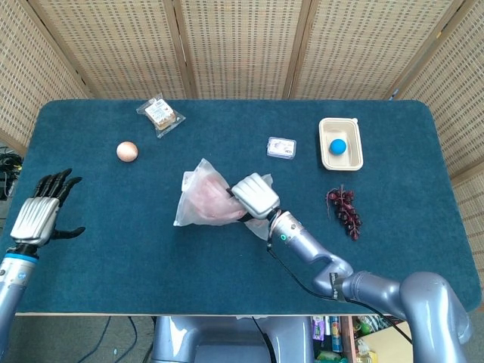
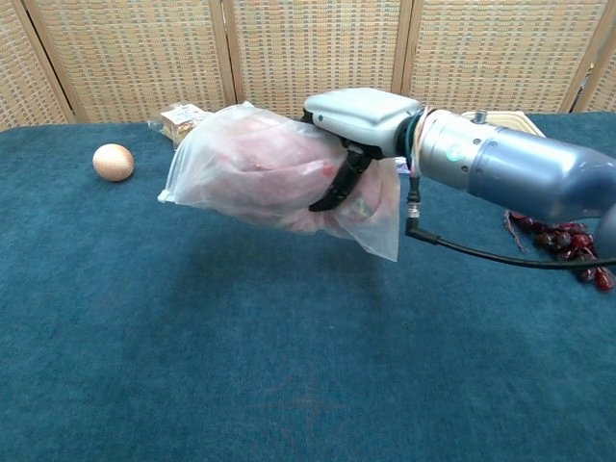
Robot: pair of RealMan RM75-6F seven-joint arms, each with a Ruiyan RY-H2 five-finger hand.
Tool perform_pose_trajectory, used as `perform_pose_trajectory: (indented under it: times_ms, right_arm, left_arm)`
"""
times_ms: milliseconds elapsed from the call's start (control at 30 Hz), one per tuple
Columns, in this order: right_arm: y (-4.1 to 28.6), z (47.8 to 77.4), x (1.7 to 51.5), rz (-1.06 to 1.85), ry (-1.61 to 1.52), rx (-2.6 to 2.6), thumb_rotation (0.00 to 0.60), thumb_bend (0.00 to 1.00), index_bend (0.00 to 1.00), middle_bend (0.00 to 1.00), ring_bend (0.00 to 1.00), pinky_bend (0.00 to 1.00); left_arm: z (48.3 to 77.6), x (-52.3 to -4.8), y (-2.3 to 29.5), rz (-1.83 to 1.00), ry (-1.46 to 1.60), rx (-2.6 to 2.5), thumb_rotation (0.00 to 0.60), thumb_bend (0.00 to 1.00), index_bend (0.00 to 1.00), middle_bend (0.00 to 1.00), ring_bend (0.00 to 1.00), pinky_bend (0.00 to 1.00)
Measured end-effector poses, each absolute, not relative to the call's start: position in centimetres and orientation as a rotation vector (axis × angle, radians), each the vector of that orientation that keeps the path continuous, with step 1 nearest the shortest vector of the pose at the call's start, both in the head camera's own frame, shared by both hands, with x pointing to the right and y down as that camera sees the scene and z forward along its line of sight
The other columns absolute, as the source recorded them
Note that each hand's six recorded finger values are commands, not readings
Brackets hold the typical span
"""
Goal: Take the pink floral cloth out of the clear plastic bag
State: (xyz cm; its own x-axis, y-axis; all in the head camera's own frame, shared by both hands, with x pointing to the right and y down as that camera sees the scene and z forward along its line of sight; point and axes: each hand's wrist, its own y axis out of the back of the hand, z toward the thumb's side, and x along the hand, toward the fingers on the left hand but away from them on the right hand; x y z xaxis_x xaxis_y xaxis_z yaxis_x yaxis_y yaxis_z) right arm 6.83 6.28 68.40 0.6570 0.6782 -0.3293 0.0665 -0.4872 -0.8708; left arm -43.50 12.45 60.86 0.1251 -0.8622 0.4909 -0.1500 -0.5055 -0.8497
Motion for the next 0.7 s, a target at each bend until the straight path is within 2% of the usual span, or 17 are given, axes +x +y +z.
perform_pose_trajectory:
  times_ms: [67, 133, 200, 700]
  right_arm:
    - [6.3, 68.4, 5.7, 0.834, -0.576, -1.960, 0.600, 0.40, 0.67, 0.78, 0.69, 0.62]
    - [6.4, 68.5, 4.7, 0.829, -0.568, -1.958, 0.600, 0.40, 0.67, 0.78, 0.69, 0.62]
    - [6.4, 68.5, 4.1, 0.826, -0.565, -1.962, 0.600, 0.40, 0.67, 0.78, 0.69, 0.62]
    - [6.4, 68.8, 3.6, 0.840, -0.558, -1.972, 0.600, 0.40, 0.67, 0.78, 0.69, 0.62]
  left_arm:
    - [61.2, -42.2, 11.3, -1.392, 0.980, -1.836, 0.600, 0.05, 0.23, 0.00, 0.00, 0.00]
    - [61.3, -40.7, 10.0, -1.349, 0.963, -1.875, 0.600, 0.13, 0.29, 0.00, 0.00, 0.00]
    - [61.4, -39.6, 9.0, -1.316, 0.941, -1.887, 0.600, 0.16, 0.30, 0.00, 0.00, 0.00]
    - [64.6, -31.0, 5.9, -1.251, 0.829, -2.017, 0.600, 0.18, 0.33, 0.00, 0.00, 0.00]
